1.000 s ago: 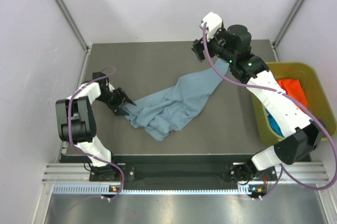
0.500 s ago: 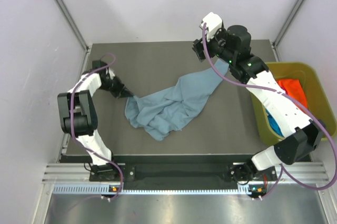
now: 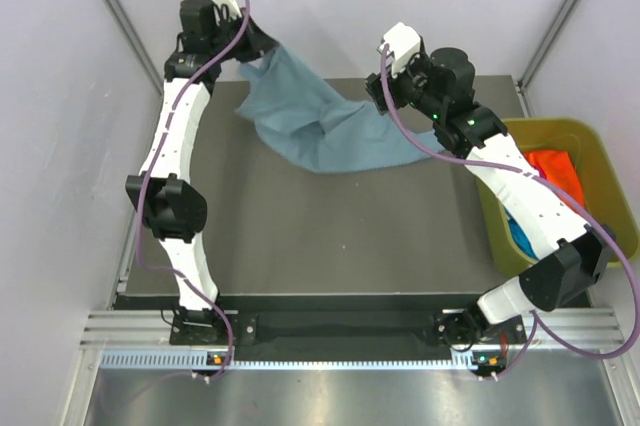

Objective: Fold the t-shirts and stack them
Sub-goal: Flatten the tshirt out

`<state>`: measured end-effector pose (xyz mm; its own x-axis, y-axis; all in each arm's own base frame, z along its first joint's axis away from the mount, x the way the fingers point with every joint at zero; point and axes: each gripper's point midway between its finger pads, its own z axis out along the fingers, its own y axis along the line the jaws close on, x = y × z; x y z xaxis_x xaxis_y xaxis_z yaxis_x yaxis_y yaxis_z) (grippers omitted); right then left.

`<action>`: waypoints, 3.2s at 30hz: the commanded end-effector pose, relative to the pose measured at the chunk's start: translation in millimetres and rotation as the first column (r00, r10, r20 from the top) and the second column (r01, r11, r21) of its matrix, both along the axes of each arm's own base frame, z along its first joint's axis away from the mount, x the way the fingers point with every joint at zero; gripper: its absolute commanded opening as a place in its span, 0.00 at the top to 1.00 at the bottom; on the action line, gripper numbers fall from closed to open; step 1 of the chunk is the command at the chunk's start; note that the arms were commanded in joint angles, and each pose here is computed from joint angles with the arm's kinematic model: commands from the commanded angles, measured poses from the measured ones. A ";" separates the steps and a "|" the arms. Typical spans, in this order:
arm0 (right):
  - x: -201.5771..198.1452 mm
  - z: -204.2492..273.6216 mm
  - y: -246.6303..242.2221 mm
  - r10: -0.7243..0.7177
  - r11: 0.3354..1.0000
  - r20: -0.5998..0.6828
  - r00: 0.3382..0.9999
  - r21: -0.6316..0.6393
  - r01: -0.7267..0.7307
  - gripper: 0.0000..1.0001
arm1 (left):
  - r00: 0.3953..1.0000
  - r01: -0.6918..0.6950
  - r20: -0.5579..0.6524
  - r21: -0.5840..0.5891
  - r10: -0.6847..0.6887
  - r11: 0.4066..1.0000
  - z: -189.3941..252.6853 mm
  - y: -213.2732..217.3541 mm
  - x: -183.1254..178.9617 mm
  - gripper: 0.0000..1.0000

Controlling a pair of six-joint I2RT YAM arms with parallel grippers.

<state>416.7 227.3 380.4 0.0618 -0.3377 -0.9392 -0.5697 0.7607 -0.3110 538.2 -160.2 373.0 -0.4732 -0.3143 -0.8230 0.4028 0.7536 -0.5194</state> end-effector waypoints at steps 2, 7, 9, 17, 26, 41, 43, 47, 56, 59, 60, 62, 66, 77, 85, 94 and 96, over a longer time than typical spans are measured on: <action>-3.8 33.7 -7.7 -0.014 1.000 0.092 0.996 0.023 0.012 0.22 | 0.932 -0.141 0.343 0.048 0.116 0.989 88.3 36.8 0.0 1.00; -6.2 34.8 -7.8 -0.010 1.000 0.092 0.996 0.029 0.008 0.22 | 0.794 -0.292 0.574 0.070 0.201 0.954 165.1 64.4 -33.6 1.00; -6.9 39.8 -7.3 -0.007 0.999 0.094 0.996 0.048 0.002 0.22 | 0.776 -0.310 0.595 0.074 0.207 0.948 175.9 67.9 -39.4 1.00; -10.4 58.8 -15.7 -0.024 0.997 0.128 0.991 0.081 0.014 0.22 | 0.607 -0.422 0.743 0.002 0.281 0.907 258.8 88.2 -56.7 1.00; 4.5 62.1 -92.6 -0.248 0.962 0.112 0.962 0.149 0.230 0.21 | 0.853 -0.014 0.519 0.111 -0.046 0.994 146.3 -37.6 -26.0 1.00; -18.6 70.1 -179.8 -0.450 0.886 0.132 0.883 0.190 0.423 0.21 | 0.758 0.650 -0.079 0.002 -0.648 0.760 -76.7 -285.3 -145.4 0.95; -20.5 60.8 -171.9 -0.410 0.904 0.114 0.905 0.182 0.387 0.21 | 0.778 0.624 -0.103 0.018 -0.619 0.781 -82.0 -277.7 -143.7 0.40; -20.1 35.6 -156.0 -0.324 0.938 0.061 0.944 0.147 0.312 0.21 | 0.874 0.486 -0.085 0.105 -0.479 0.868 -67.1 -226.7 -115.7 0.24; -28.0 -61.7 -57.1 0.159 0.972 -0.294 0.943 0.216 -0.097 0.27 | 0.994 0.072 -0.101 0.296 -0.043 0.952 -59.7 -5.0 -65.6 0.30; -24.9 -90.6 -27.9 0.244 0.961 -0.416 0.876 0.228 -0.159 0.30 | 0.987 0.019 -0.158 0.324 0.034 0.946 -78.4 27.7 -86.5 0.33; -27.0 -97.7 -17.7 0.289 0.950 -0.446 0.847 0.241 -0.197 0.30 | 0.979 0.036 -0.201 0.344 0.036 0.938 -97.2 32.1 -97.1 0.33; -28.7 -118.5 5.2 0.364 0.929 -0.511 0.779 0.260 -0.263 0.32 | 0.978 0.024 -0.201 0.363 0.053 0.932 -96.2 39.2 -114.1 0.33; -37.8 -156.5 46.5 0.458 0.886 -0.567 0.685 0.233 -0.400 0.34 | 0.957 0.012 -0.268 0.403 0.106 0.915 -122.3 54.8 -147.1 0.35; -119.2 -248.8 126.8 0.482 0.762 -0.732 0.482 0.079 -0.642 0.43 | 0.923 -0.055 -0.332 0.386 0.194 0.921 -136.4 80.5 -165.6 0.38; -114.7 -317.5 100.5 0.274 0.835 -0.778 0.565 -0.100 -0.542 0.53 | 0.926 -0.086 -0.312 0.373 0.212 0.924 -126.0 83.2 -157.3 0.37; -86.0 -324.5 112.5 0.243 0.871 -0.747 0.619 -0.114 -0.479 0.53 | 0.913 -0.064 -0.361 0.338 0.192 0.939 -138.5 76.8 -165.6 0.38; -82.5 -324.9 115.2 0.243 0.873 -0.744 0.623 -0.113 -0.475 0.53 | 0.910 -0.064 -0.368 0.332 0.191 0.941 -140.2 76.3 -165.5 0.38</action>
